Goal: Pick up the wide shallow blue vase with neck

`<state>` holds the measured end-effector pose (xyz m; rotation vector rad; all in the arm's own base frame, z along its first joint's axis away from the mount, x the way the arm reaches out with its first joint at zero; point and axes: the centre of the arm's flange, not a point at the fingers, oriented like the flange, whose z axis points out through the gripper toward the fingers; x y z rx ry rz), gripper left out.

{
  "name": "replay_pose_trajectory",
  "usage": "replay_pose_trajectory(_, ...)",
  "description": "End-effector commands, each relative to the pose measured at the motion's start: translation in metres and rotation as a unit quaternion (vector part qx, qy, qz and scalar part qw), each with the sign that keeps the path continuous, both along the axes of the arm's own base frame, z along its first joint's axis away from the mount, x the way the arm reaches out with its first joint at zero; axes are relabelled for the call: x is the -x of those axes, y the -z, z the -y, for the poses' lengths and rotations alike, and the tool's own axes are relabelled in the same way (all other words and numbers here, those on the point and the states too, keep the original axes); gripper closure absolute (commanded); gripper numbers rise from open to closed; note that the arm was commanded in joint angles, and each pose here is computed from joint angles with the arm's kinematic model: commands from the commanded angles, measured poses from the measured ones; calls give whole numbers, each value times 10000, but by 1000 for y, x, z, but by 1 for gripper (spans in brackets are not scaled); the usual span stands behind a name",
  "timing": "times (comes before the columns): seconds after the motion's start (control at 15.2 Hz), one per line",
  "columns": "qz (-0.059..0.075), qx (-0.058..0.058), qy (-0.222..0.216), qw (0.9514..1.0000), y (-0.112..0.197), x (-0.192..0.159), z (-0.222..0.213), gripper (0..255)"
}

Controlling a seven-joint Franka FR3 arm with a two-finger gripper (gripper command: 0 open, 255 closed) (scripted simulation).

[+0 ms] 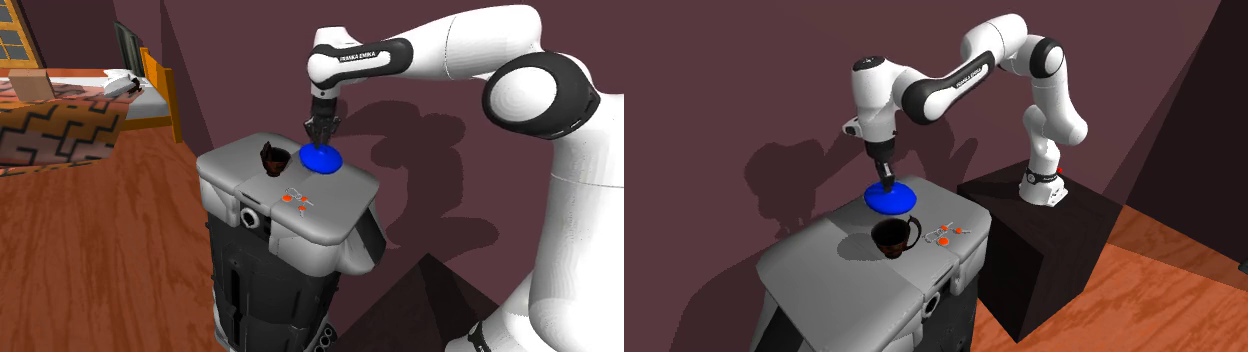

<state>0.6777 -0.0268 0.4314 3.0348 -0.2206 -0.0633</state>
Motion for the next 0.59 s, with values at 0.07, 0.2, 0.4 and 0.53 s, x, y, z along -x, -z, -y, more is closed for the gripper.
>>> replay_pose_trajectory(0.07, -1, 0, 0, 10000, -16, 0, 0, 255)
replay_pose_trajectory(0.2, -1, 0, 0, 10000, -27, 0, 0, 255)
replay_pose_trajectory(0.4, -1, 0, 0, 10000, -42, 0, 0, 255)
replay_pose_trajectory(0.53, -1, 0, 0, 10000, -43, 0, 0, 255)
